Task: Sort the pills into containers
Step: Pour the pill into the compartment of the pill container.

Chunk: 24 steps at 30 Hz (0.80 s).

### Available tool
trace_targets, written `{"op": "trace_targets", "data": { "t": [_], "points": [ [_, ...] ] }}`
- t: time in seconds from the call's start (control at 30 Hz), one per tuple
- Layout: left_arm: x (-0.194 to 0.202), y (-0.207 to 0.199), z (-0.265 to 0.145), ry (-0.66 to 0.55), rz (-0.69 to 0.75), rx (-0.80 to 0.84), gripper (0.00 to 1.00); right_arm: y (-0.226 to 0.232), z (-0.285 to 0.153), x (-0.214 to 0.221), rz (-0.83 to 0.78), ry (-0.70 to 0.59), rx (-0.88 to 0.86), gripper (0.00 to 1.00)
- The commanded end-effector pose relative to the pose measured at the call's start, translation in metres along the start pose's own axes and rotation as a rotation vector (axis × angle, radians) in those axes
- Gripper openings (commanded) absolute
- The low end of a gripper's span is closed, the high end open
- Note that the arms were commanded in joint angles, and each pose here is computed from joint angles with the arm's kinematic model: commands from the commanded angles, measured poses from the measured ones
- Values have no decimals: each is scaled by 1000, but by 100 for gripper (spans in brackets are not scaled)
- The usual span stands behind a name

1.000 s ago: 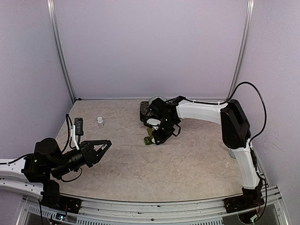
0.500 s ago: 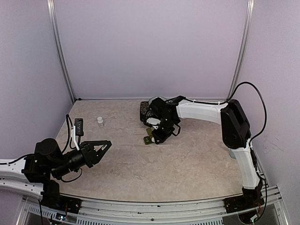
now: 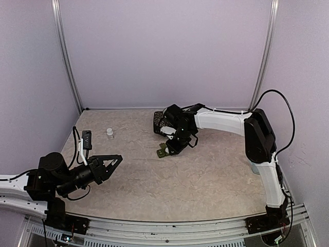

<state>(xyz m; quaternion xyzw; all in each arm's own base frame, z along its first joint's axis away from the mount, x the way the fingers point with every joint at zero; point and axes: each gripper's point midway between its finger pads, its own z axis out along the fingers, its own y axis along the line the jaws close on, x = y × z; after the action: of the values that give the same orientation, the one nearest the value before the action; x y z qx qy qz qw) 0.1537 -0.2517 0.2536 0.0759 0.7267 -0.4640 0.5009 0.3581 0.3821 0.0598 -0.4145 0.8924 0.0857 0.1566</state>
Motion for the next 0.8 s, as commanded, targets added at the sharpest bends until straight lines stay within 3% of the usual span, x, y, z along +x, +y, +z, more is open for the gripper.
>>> {"op": "trace_targets", "data": {
  "t": [0.0,0.27,0.77],
  "points": [
    [-4,-2,-2,-24,-14,16,28,0,-26,-21,-2,-66,22,17],
    [-6,-2,-4,-30,-19,19,28,3,-25,-17,-5,-134,6,17],
    [-9,-8,0,-29,-11,22,28,15,-42,-23,-15,-440,-46,17]
  ]
}}
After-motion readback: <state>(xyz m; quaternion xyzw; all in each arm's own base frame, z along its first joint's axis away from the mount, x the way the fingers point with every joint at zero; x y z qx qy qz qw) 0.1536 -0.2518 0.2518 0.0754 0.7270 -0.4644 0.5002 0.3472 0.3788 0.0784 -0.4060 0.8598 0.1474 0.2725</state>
